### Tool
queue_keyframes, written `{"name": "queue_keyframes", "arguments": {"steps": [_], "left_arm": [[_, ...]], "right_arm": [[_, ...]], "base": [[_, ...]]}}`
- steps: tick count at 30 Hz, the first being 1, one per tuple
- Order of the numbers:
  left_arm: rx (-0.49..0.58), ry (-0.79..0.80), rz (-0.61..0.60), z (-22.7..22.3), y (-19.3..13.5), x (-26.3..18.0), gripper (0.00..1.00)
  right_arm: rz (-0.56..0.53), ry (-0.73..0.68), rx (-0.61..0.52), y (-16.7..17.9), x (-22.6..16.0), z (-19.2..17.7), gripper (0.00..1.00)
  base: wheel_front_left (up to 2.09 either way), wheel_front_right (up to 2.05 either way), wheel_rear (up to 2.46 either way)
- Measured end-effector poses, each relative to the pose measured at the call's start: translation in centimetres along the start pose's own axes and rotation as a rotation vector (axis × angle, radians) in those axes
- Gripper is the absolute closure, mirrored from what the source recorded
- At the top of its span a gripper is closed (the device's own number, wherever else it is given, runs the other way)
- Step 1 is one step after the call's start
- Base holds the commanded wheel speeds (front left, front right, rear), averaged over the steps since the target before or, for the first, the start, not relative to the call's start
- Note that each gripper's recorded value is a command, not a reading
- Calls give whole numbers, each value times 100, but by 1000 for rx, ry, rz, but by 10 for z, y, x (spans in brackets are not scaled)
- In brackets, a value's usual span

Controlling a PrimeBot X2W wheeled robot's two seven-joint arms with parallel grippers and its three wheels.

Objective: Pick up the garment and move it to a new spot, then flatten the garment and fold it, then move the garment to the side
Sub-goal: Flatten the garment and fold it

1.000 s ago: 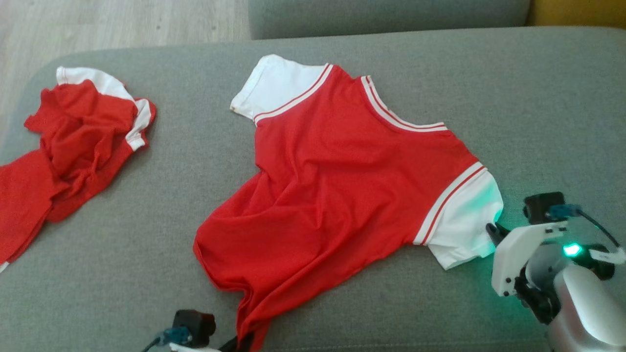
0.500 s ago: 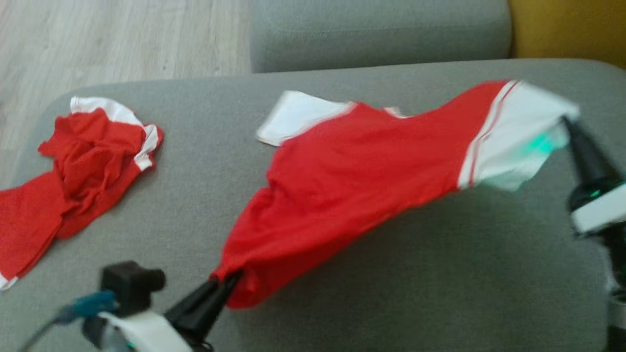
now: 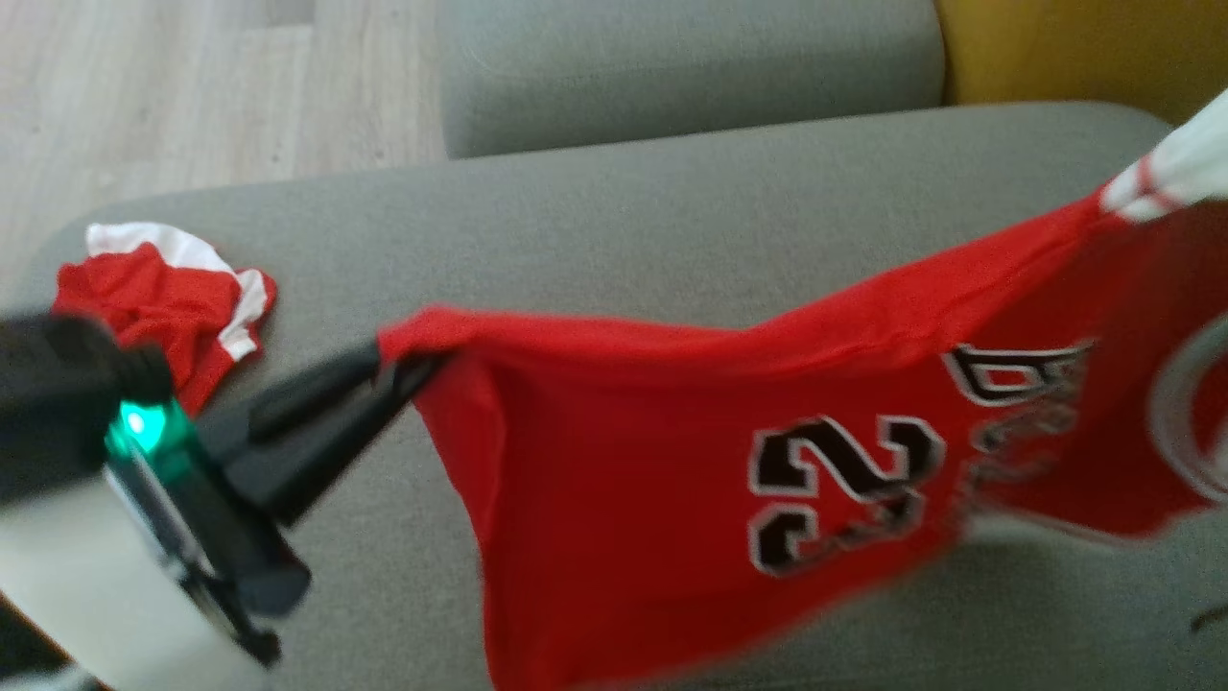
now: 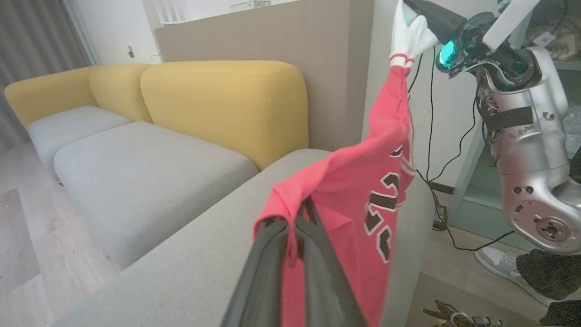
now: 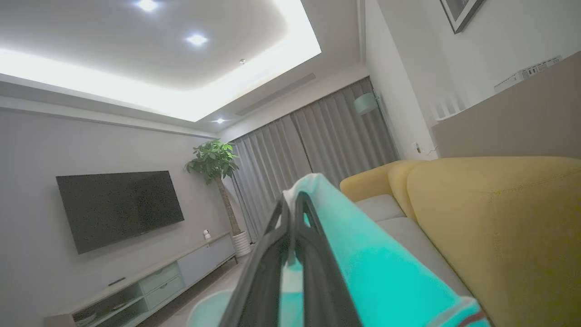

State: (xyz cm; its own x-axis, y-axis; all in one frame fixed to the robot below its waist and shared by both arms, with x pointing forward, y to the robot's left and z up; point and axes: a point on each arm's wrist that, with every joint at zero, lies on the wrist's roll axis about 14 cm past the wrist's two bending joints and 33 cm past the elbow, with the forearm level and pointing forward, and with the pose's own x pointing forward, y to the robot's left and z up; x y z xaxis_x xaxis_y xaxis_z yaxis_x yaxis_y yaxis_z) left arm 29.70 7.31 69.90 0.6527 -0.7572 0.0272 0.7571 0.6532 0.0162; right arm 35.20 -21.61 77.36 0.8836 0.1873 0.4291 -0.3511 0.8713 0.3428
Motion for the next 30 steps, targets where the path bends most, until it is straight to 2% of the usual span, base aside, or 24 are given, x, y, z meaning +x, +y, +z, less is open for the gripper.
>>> {"name": "queue_keyframes", "arguments": {"steps": [3, 6, 11, 15, 20, 25, 28, 30], "left_arm": [[16, -13, -33, 11, 5, 11, 100], [25, 12, -37, 14, 26, 34, 100], [5, 101, 31, -5, 84, 83, 100], [-22, 94, 137, -15, 143, 131, 100], [46, 10, 289, -17, 210, 187, 100], [121, -160, 367, -1, 256, 232, 100], [151, -205, 388, -13, 275, 250, 100], [133, -188, 394, -45, 283, 259, 100]], "right_arm": [[-13, -2, -25, -4, 10, 5, 100], [-61, 23, -58, -18, 30, 1, 100], [-147, 104, -98, -49, 77, -31, 100], [-194, 129, -131, -73, 128, -60, 100], [-244, 44, -154, -101, 193, -74, 100], [-264, -45, -162, -119, 248, -84, 100], [-257, -51, -140, -129, 266, -111, 100], [-258, -12, -116, -139, 266, -146, 100]], "base": [[0, 0, 0], [0, 0, 0], [0, 0, 0], [0, 0, 0], [0, 0, 0], [0, 0, 0], [0, 0, 0], [0, 0, 0]]}}
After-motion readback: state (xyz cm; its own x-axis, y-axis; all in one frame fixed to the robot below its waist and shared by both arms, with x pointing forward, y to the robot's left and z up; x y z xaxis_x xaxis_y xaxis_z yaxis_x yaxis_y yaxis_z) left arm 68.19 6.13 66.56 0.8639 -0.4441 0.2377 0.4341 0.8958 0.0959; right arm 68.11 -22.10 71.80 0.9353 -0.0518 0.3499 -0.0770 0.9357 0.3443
